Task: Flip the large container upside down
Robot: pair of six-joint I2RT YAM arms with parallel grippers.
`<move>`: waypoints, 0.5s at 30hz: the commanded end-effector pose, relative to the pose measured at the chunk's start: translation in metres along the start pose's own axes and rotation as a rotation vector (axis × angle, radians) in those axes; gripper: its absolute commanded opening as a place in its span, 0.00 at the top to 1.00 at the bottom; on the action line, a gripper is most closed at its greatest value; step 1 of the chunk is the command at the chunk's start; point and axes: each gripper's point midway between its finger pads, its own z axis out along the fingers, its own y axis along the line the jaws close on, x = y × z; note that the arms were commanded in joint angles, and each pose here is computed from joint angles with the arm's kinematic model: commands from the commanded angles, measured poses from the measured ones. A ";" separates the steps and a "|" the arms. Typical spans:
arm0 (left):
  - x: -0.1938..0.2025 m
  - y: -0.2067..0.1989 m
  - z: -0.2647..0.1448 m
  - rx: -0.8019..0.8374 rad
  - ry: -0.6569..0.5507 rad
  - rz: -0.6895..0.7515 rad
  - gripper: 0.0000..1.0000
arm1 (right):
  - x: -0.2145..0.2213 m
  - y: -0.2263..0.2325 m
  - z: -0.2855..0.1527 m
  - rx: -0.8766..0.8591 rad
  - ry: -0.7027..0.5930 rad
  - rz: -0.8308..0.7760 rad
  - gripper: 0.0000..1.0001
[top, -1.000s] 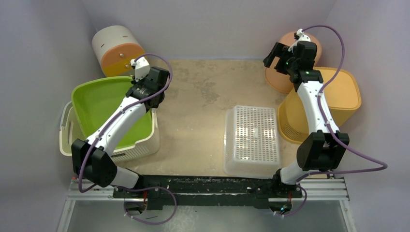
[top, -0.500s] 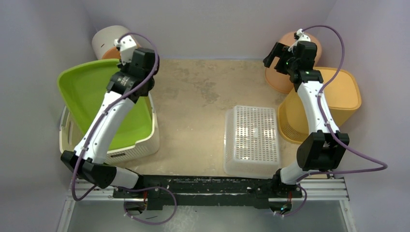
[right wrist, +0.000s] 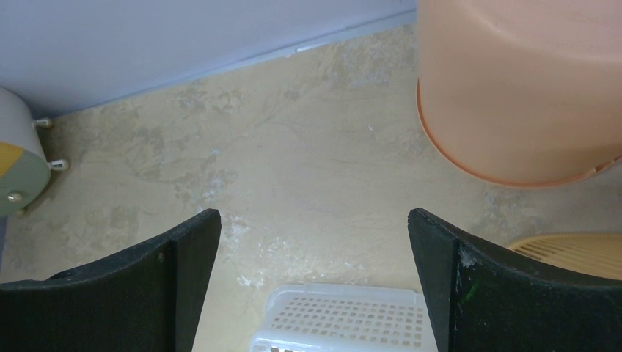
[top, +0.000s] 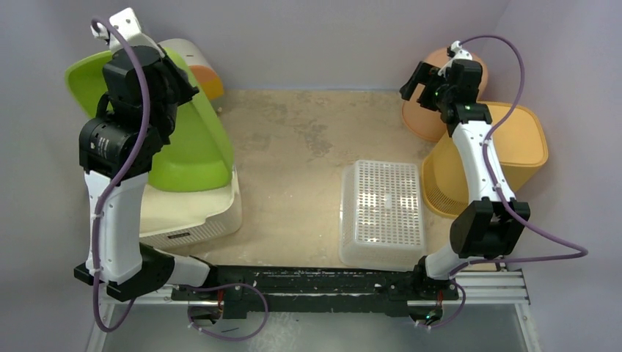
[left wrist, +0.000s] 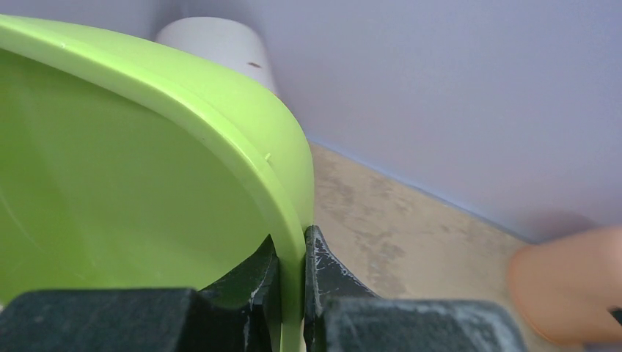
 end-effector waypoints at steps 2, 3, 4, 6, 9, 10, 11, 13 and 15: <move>-0.036 -0.086 -0.016 0.444 -0.083 -0.095 1.00 | -0.060 0.017 -0.019 -0.035 -0.137 -0.014 0.00; -0.037 -0.101 -0.018 0.514 -0.084 -0.117 1.00 | -0.068 0.018 -0.021 -0.034 -0.154 -0.009 0.00; -0.037 -0.116 -0.021 0.588 -0.084 -0.140 1.00 | -0.077 0.019 -0.024 -0.033 -0.173 -0.004 0.00; -0.037 -0.140 -0.026 0.714 -0.094 -0.194 1.00 | -0.099 0.023 -0.032 -0.039 -0.229 0.005 0.00; -0.031 -0.166 -0.021 0.839 -0.111 -0.275 1.00 | -0.124 0.027 -0.039 -0.048 -0.291 0.026 0.00; -0.027 -0.176 -0.021 0.887 -0.111 -0.295 1.00 | -0.131 0.029 -0.041 -0.055 -0.306 0.034 0.00; -0.023 -0.183 -0.016 0.916 -0.110 -0.317 1.00 | -0.137 0.031 -0.043 -0.063 -0.319 0.037 0.00; -0.010 -0.197 -0.005 0.954 -0.090 -0.353 1.00 | -0.146 0.036 -0.045 -0.078 -0.334 0.041 0.00; -0.006 -0.210 0.002 1.005 -0.097 -0.407 1.00 | -0.150 0.038 -0.046 -0.084 -0.340 0.043 0.00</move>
